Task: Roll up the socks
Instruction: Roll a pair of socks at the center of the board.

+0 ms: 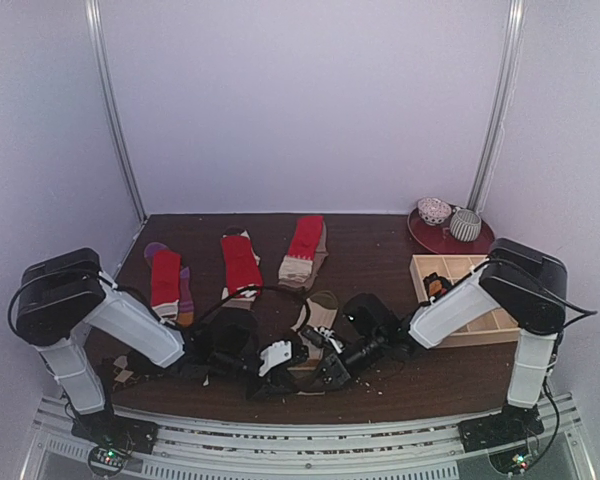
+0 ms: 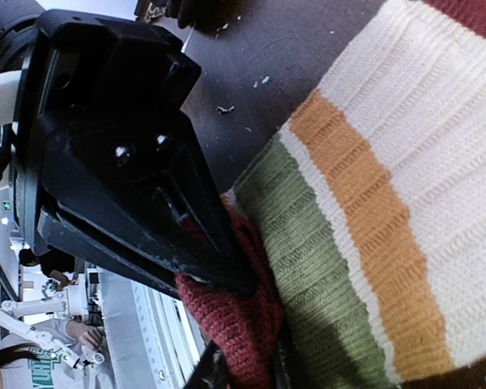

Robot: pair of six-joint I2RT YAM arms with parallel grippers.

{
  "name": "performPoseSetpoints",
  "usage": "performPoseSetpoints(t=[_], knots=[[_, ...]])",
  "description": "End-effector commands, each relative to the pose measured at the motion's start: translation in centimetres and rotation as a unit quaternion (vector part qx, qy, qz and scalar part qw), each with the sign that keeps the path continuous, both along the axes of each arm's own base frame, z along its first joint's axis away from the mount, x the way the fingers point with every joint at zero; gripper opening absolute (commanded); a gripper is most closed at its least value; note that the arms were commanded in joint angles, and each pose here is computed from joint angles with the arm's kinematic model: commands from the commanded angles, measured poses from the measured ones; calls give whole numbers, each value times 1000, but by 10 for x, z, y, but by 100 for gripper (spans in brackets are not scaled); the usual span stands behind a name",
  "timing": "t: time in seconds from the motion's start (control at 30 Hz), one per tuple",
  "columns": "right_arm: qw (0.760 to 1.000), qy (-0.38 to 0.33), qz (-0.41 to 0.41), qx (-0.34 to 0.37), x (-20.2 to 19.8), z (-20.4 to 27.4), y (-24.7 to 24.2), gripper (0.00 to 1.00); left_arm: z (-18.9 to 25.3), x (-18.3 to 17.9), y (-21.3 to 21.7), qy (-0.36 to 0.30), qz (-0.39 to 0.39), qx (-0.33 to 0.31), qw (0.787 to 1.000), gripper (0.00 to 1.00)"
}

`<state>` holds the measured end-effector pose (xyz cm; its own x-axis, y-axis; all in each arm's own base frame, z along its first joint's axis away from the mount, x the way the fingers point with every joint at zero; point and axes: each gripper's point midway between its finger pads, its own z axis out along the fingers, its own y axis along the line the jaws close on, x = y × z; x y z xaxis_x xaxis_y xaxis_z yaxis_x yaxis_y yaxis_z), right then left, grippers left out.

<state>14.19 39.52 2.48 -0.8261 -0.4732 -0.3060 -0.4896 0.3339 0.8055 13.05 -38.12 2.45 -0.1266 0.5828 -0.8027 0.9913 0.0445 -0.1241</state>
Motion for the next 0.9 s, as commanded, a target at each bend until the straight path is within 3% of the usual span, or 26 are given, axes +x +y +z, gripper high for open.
performPoseSetpoints(t=[0.0, 0.1, 0.2, 0.33, 0.47, 0.6, 0.87], knots=[[998, -46, -11, -47, 8, -4, -18, 21, -30, 1, 15, 41, 50, 53, 996, 0], [989, -139, -26, -38, 22, 15, -26, 25, -40, -4, 23, 79, 69, 73, 992, 0], [964, -263, -31, 0, 31, 40, -35, 31, -47, -11, 31, 122, 83, 88, 985, 0], [900, -435, 32, 15, 14, 51, -43, 35, -55, -19, 40, 175, 90, 97, 976, 0], [831, -549, 93, 5, 4, 44, -37, 38, -63, -25, 46, 201, 94, 101, 970, 0], [790, -602, 121, -3, 4, 41, -23, 39, -65, -26, 47, 215, 91, 101, 967, 0], [769, -621, 150, -14, 9, 27, -5, 40, -63, -28, 48, 220, 83, 100, 967, 0]])
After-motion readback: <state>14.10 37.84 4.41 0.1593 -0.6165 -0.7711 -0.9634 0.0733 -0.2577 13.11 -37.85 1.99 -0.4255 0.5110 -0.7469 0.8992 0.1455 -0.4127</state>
